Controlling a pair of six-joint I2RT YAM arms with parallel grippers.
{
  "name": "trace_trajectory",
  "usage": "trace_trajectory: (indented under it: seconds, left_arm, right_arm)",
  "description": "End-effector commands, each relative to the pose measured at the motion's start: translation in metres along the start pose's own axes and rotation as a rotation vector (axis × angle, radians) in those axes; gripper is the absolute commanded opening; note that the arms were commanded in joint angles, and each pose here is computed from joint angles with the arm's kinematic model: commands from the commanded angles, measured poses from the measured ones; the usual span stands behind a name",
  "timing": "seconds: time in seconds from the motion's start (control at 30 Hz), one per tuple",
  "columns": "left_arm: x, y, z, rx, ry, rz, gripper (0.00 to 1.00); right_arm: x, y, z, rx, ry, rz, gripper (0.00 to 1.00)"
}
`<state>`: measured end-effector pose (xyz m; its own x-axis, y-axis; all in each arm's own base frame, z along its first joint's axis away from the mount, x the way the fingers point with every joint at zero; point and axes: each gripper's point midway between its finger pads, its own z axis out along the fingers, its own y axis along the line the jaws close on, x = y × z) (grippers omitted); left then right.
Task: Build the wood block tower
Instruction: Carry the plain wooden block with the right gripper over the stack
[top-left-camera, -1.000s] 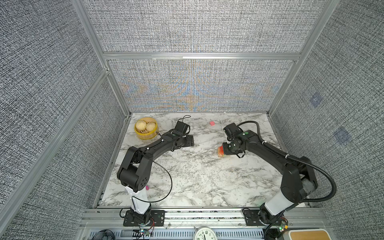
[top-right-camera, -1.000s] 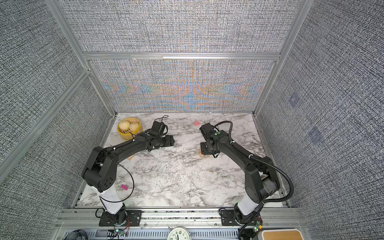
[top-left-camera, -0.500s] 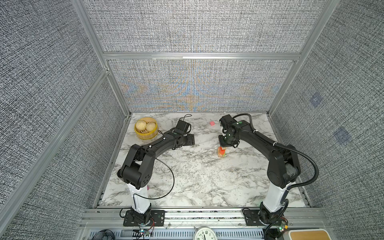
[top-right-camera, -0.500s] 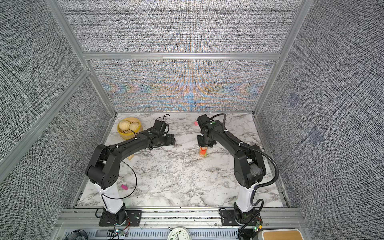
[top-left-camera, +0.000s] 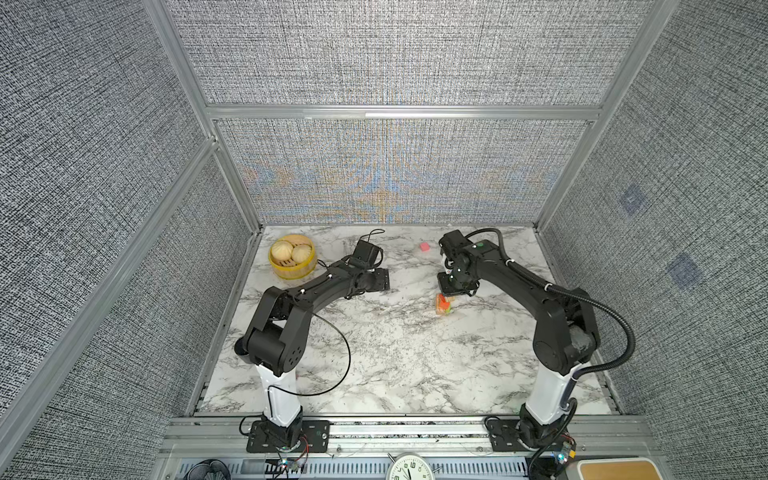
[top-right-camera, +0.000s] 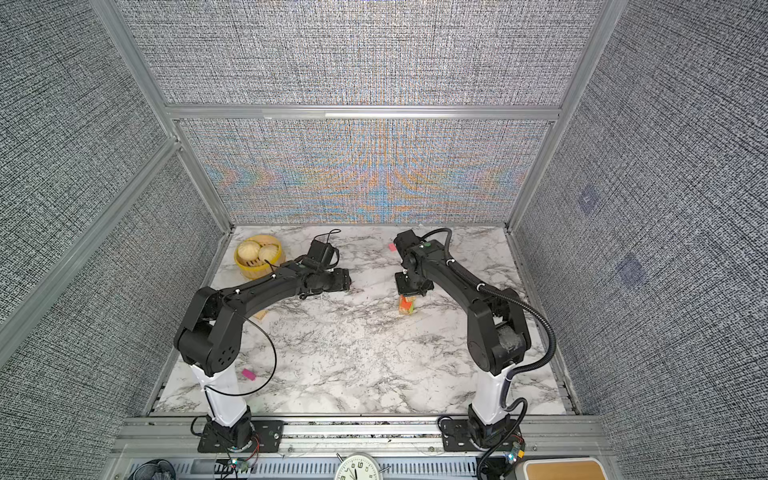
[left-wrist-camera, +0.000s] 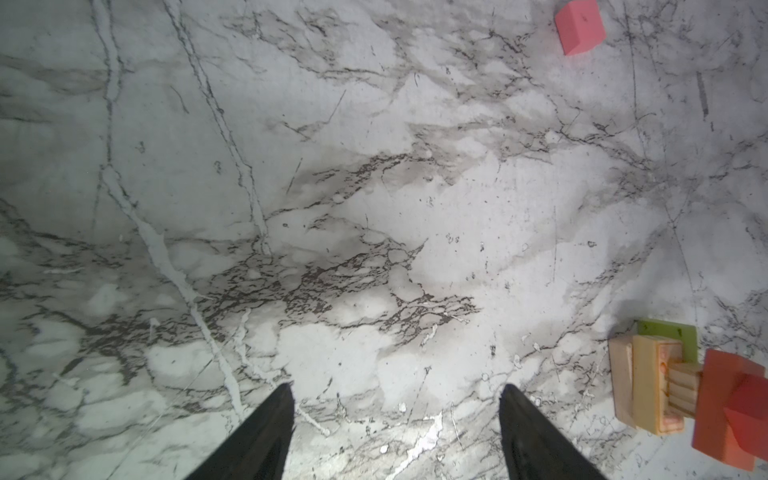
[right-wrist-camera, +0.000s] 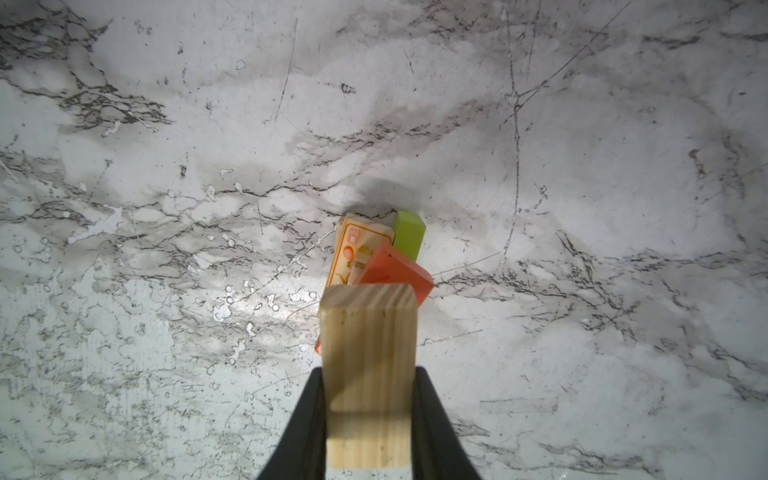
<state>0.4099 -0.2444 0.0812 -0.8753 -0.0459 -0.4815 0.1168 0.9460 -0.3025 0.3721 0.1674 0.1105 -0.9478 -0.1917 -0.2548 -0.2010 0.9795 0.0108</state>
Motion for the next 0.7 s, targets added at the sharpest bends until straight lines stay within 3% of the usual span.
trace_trajectory:
  seconds: [0.0,0.67]
  left_arm:
    - [0.0030,-0.0002,0.0010,0.001,0.013,0.003,0.79]
    - [0.0028,-0.0014,-0.0014,0.006,0.014,0.001,0.78]
  right_arm:
    - [0.0034,-0.0016,0.0010,0.004,0.016,-0.005,0.26]
    - [0.0038,-0.0013,0.0072,-0.005,0.026,0.001,0.32]
